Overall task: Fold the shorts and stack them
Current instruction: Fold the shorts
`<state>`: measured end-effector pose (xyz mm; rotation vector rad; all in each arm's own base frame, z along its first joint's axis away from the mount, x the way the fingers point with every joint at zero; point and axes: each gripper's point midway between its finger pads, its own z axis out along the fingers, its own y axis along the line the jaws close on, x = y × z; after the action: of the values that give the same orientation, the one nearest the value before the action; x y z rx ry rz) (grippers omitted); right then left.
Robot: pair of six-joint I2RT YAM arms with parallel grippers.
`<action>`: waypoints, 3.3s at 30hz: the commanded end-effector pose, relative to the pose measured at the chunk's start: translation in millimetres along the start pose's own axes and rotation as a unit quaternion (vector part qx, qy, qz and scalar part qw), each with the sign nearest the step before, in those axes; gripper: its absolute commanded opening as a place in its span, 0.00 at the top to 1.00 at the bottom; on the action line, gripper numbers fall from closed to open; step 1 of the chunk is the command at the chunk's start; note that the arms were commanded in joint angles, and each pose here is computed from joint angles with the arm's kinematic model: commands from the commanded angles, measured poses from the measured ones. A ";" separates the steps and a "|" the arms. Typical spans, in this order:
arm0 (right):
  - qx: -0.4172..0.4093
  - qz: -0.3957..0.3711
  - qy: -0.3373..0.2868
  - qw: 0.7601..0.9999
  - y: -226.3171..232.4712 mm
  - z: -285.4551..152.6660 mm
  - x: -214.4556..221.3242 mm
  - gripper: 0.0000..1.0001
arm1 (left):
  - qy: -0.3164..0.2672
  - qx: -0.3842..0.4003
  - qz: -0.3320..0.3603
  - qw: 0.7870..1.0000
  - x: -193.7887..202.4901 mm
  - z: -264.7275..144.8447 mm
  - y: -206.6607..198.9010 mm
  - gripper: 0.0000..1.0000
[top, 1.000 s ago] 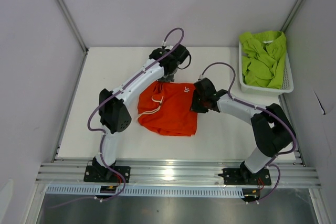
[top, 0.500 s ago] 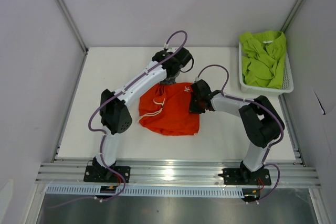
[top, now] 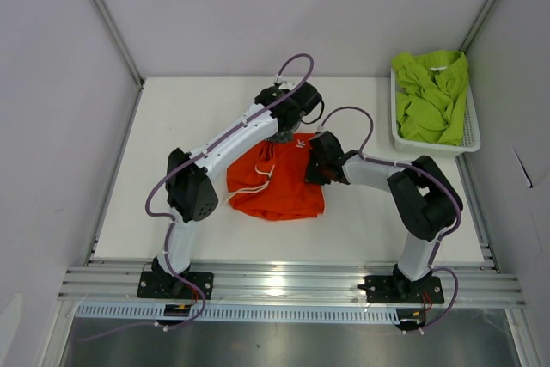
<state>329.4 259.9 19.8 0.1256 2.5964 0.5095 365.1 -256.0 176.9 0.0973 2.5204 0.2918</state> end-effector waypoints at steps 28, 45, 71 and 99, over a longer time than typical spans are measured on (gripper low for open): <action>0.031 0.010 -0.023 0.999 -6.3 -46.2 24.5 0.69 | -0.032 0.065 -0.024 0.997 -0.1 -23.3 -34.9 1.00; -0.143 0.052 -0.061 0.986 8.8 -69.6 -11.9 0.65 | -0.065 0.053 -0.020 0.996 -18.4 -64.7 1.8 1.00; -0.367 0.047 0.166 0.914 107.3 -54.4 33.7 1.00 | -0.089 0.043 -0.008 0.995 -27.7 -86.8 15.4 1.00; -0.420 0.068 0.343 0.837 208.7 9.1 100.1 1.00 | -0.098 0.002 0.010 0.995 -32.1 -79.1 81.1 1.00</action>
<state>245.7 455.0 36.5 -0.2179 2.7306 1.9103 341.8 -214.5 252.2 0.1665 2.4043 0.2722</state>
